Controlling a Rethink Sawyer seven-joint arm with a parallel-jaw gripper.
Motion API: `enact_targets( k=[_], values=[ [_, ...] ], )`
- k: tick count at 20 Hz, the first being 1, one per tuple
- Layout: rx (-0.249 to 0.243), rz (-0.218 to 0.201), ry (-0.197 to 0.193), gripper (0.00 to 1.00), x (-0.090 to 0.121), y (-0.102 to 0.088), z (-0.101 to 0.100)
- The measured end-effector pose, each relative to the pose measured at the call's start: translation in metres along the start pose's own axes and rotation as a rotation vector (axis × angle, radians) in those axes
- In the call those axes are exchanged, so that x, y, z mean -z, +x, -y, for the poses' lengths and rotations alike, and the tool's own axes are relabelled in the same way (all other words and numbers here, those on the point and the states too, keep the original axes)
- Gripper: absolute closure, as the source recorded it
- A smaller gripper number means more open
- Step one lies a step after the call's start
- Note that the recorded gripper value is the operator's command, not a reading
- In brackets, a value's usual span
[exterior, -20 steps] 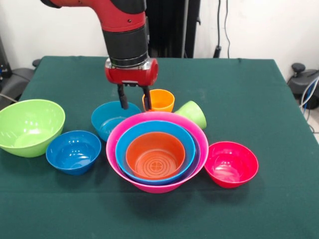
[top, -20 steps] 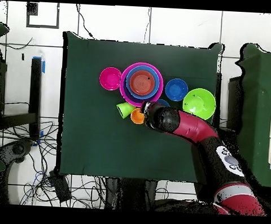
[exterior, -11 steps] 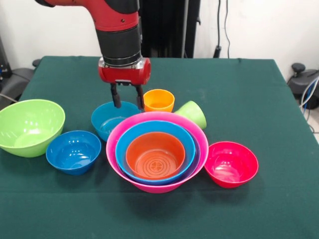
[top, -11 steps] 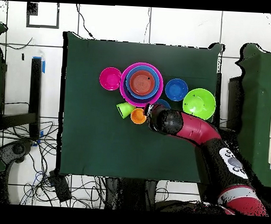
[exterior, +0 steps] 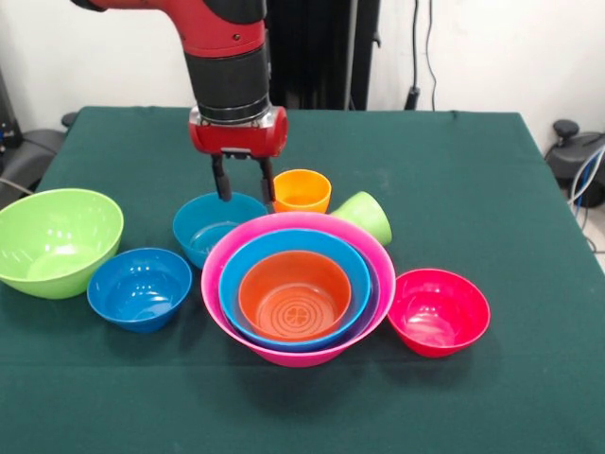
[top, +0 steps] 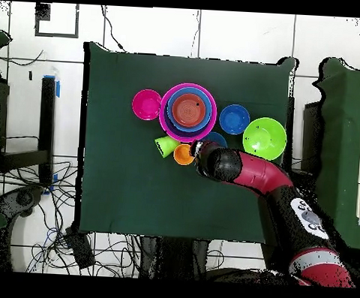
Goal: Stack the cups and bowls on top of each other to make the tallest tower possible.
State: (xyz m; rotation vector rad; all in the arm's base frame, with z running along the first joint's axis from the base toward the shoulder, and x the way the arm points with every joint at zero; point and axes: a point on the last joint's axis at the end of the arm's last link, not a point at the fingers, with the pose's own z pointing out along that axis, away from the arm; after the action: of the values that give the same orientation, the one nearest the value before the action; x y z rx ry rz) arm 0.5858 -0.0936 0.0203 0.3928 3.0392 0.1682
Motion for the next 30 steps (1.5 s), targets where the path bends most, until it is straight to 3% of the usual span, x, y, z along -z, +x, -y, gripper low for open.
enact_targets(
  k=[18, 30],
  values=[
    [0.034, -0.042, -0.007, 0.0, 0.001, 0.031, -0.022],
    [0.01, 0.0, -0.026, 0.0, -0.024, 0.038, -0.017]
  ],
)
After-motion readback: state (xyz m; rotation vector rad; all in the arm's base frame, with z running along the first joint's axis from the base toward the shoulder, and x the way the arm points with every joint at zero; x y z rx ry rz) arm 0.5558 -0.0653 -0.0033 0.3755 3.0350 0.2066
